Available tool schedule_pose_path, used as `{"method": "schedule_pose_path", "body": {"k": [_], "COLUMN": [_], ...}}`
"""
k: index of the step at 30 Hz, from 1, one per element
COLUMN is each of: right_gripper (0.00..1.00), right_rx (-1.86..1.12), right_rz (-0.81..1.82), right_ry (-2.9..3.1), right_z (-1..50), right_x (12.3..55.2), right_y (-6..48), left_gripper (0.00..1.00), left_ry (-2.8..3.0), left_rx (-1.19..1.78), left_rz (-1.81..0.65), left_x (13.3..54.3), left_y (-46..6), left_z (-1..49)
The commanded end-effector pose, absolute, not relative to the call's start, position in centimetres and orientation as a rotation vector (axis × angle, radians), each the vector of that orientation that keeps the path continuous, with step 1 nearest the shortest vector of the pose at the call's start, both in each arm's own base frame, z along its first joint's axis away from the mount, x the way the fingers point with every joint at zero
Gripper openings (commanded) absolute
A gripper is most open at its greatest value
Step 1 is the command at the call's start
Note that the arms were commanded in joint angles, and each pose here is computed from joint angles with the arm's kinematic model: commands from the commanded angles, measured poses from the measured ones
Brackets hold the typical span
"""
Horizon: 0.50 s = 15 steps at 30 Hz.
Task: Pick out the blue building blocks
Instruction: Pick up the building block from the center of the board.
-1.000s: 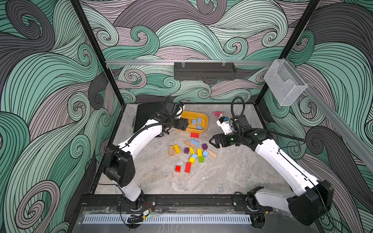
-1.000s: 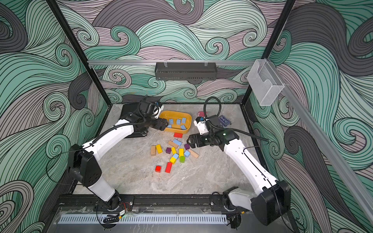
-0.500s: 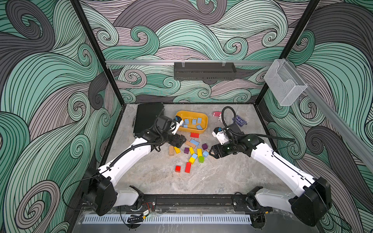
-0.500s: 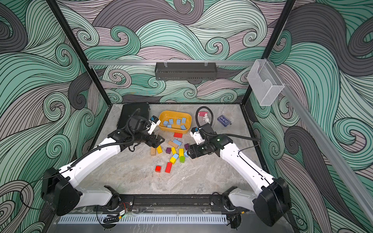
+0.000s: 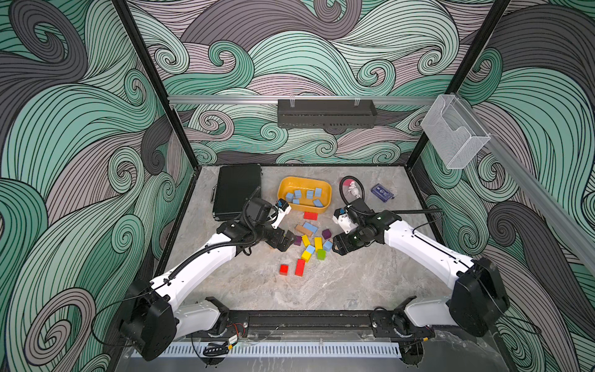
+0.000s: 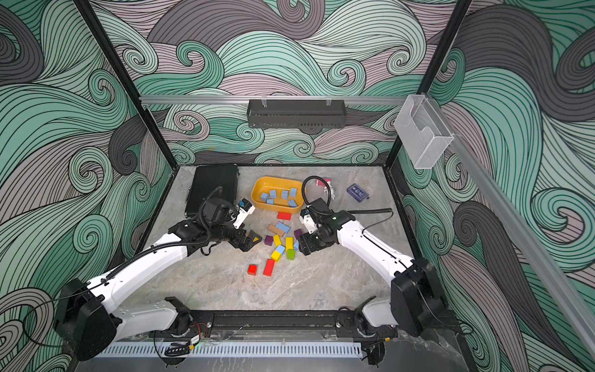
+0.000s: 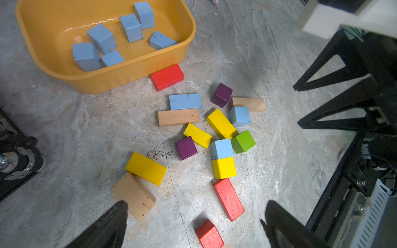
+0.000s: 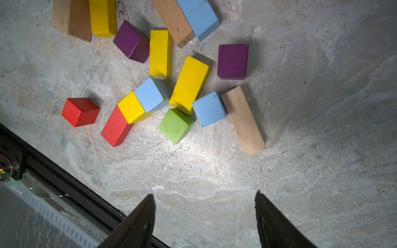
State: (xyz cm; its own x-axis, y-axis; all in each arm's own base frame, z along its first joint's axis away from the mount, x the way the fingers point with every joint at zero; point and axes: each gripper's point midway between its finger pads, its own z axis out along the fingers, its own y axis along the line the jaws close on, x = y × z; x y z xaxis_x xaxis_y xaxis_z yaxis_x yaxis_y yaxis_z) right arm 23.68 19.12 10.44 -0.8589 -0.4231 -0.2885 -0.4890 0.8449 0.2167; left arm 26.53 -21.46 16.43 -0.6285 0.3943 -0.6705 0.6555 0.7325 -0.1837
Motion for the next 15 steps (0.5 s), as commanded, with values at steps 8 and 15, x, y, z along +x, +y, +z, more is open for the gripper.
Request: {"method": "schedule_pose_path", "body": {"k": [8,15], "right_gripper": [0.69,0.65], "right_rx": [-0.780,-0.826], "right_rz": [0.354,0.300], "right_ry": [2.773,2.798], "right_z": [9.2,7.8], "right_x": [25.9,26.8], "right_y": [21.0,21.5], "left_gripper": [0.98,0.99], "left_ry": [2.295,2.275], "left_rx": [0.841,0.845], "left_rz": [-0.600,-0.621], "left_x": [25.3,24.6], "left_y": [-21.9,-22.1], "left_z": [16.2,15.9]}}
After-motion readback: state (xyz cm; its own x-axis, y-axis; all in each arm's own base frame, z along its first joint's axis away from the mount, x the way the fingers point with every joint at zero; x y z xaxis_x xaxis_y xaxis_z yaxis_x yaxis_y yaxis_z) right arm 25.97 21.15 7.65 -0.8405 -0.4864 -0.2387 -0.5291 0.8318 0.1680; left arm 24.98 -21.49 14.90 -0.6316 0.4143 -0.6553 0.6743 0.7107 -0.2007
